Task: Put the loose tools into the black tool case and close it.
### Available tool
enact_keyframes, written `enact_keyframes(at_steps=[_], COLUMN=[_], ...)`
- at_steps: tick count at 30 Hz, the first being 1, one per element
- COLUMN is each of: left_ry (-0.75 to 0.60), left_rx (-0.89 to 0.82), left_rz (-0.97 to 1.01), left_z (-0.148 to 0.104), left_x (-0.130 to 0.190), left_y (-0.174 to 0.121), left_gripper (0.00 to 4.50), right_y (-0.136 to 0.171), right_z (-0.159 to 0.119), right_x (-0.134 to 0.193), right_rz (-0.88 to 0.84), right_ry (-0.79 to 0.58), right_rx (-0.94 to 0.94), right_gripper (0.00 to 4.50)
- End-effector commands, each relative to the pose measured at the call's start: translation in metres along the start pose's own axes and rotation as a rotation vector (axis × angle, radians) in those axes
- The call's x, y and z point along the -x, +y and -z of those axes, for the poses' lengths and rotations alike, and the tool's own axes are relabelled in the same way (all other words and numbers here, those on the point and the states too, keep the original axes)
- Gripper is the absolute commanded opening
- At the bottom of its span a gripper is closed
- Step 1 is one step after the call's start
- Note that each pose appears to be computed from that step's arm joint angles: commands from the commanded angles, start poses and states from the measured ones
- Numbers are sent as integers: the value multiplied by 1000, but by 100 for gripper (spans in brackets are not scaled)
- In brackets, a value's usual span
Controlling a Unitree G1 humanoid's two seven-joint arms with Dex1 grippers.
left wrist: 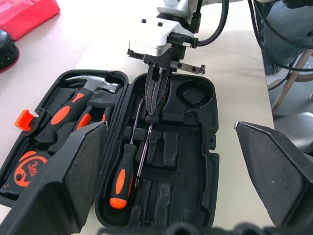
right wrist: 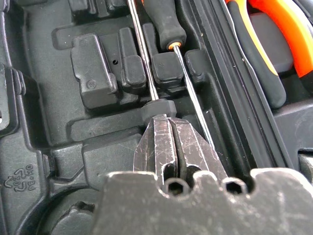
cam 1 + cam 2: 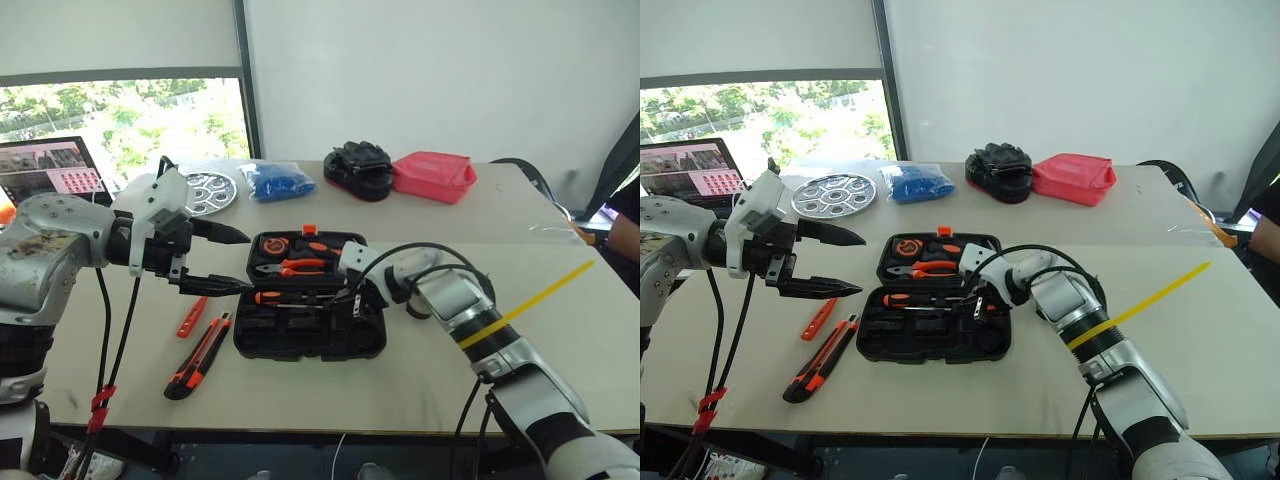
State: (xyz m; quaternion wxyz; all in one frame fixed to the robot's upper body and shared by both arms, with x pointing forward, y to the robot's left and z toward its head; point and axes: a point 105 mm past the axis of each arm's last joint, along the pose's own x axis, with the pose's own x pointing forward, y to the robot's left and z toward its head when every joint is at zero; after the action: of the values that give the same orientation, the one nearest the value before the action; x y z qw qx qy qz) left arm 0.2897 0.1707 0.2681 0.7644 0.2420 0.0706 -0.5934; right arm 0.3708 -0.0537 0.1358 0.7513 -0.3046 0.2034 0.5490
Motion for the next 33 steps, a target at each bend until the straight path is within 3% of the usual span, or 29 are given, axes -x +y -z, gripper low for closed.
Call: enact_keyframes(at_steps=[1, 8, 10, 15, 18, 21, 28, 33], left_ry=[7, 16, 42, 87, 141, 210, 382, 415], left_rx=[-42, 25, 71, 214, 306, 401, 472, 524], left_rz=[-13, -70, -132, -295, -397, -472, -621, -671], left_z=[-4, 10, 26, 57, 78, 96, 121, 129], left_x=[3, 8, 15, 47, 74, 102, 153, 158], left_y=[0, -1, -3, -16, -31, -56, -94, -85], left_gripper=[450, 450, 450, 450, 450, 450, 450, 450], right_y=[8, -10, -7, 29, 53, 65, 63, 64], right_z=[20, -56, -74, -71, -60, -58, -61, -66], right_x=[-13, 39, 71, 110, 119, 125, 134, 135], right_rz=[-32, 62, 94, 22, -60, -107, -97, -93], right_ry=[70, -260, -381, -466, -443, -439, -463, -478], right_rx=[-31, -31, 18, 103, 146, 174, 178, 182], right_gripper=[2, 2, 2, 2, 77, 182, 420, 436])
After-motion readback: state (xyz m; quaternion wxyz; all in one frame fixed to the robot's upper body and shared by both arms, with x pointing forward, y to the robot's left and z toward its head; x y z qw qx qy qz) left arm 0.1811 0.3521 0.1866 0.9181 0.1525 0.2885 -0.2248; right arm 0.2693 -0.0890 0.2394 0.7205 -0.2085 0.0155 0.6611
